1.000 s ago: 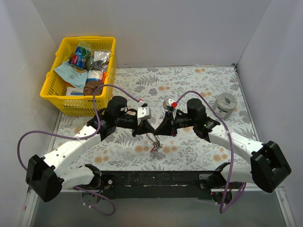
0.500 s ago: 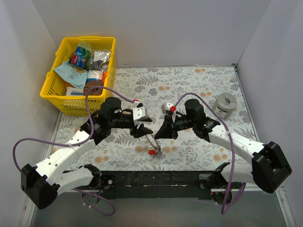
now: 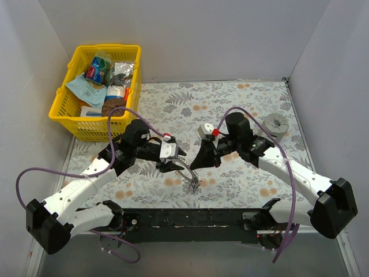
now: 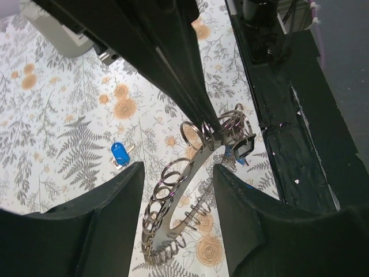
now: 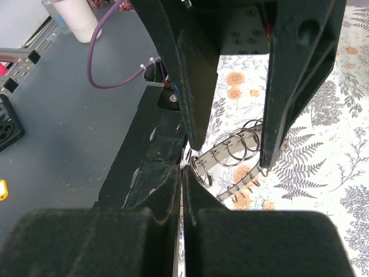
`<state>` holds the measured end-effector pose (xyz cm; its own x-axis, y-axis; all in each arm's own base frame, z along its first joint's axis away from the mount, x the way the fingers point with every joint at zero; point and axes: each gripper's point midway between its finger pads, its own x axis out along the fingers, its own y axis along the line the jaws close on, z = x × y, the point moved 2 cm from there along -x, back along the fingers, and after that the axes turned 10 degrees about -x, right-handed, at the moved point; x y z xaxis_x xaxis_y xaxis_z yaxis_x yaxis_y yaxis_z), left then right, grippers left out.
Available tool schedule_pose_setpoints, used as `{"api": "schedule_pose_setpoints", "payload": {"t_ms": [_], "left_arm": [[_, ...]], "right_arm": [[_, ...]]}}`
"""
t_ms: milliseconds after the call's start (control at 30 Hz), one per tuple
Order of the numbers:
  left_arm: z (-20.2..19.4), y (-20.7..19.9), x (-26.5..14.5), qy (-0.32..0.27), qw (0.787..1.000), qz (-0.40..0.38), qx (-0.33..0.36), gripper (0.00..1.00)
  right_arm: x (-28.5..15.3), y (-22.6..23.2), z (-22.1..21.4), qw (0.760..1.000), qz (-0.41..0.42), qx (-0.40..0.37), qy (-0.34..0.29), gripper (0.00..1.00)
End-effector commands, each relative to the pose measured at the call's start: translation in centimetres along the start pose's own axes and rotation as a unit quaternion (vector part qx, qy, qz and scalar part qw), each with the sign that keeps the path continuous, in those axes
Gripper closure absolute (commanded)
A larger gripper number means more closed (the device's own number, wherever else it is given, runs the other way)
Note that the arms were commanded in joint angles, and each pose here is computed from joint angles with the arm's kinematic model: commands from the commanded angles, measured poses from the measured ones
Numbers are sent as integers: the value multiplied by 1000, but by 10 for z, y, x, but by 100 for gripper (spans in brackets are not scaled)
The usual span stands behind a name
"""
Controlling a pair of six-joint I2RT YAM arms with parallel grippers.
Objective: Put the keys on the keyring
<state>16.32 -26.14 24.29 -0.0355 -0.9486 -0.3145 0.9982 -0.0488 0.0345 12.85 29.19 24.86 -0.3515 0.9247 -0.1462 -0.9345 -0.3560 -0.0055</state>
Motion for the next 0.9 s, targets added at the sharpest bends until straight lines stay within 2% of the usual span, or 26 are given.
{"api": "schedule_pose_setpoints", "payload": {"t_ms": [0, 467, 633, 767, 833, 867], "left_arm": [[29, -15, -9, -41, 996, -36, 73, 50], [33, -16, -5, -54, 993, -57, 87, 57], [35, -21, 0, -68, 990, -87, 87, 61], [34, -20, 0, -66, 990, -86, 85, 62], [36, -18, -2, -64, 991, -75, 90, 68], [36, -18, -3, -65, 992, -70, 85, 71]], "right_arm": [[-2, 8, 15, 999, 20, -34, -9, 99], [-2, 15, 24, 998, 51, -36, -23, 99], [-1, 16, 22, 998, 59, -29, -25, 99], [-2, 9, 26, 998, 32, -44, -22, 99], [-3, 9, 23, 1000, 10, -20, -22, 99], [-2, 2, 33, 998, -7, -55, -38, 99]]}}
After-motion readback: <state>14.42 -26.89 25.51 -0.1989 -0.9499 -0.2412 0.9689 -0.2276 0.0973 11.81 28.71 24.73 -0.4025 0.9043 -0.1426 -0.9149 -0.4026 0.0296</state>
